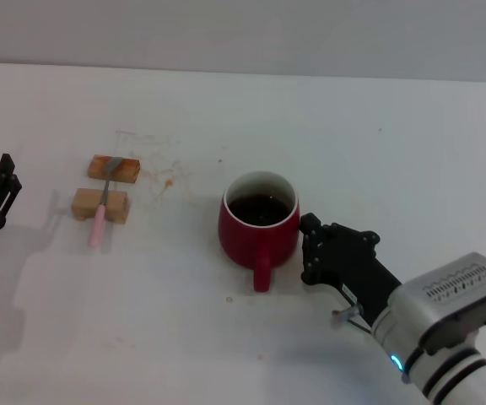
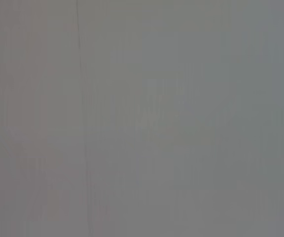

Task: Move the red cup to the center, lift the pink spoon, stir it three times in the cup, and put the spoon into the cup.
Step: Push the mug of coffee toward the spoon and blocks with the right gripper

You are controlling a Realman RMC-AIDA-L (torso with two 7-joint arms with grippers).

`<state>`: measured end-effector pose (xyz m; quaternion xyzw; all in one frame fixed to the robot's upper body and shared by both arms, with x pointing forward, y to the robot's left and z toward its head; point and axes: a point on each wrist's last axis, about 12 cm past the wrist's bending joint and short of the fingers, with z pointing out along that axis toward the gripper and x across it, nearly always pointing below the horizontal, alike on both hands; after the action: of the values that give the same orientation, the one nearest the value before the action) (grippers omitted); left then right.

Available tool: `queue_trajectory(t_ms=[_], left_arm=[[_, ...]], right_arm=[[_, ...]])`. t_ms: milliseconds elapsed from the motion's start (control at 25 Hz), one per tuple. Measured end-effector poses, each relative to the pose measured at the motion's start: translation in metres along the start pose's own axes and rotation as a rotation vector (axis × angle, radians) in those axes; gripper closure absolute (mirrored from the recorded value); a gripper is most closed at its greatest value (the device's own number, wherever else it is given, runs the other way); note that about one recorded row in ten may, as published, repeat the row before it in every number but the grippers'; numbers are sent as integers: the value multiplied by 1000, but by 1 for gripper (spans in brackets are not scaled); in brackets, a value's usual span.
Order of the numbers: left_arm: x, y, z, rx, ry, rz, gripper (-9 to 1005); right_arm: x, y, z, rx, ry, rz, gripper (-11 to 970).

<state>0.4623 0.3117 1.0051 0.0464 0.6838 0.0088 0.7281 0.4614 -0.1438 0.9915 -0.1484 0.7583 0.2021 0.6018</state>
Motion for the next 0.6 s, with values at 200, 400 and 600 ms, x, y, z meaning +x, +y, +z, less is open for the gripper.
queue_trajectory(t_ms=[200, 400, 600], left_arm=[[1, 1, 0, -1, 4, 2, 150], [1, 1, 0, -1, 5, 2, 150], [1, 1, 0, -1, 6, 3, 151]], right_arm=[[-1, -4, 7, 12, 24, -1, 958], [2, -3, -3, 25, 4, 15, 958], [9, 3, -14, 22, 18, 35, 958]])
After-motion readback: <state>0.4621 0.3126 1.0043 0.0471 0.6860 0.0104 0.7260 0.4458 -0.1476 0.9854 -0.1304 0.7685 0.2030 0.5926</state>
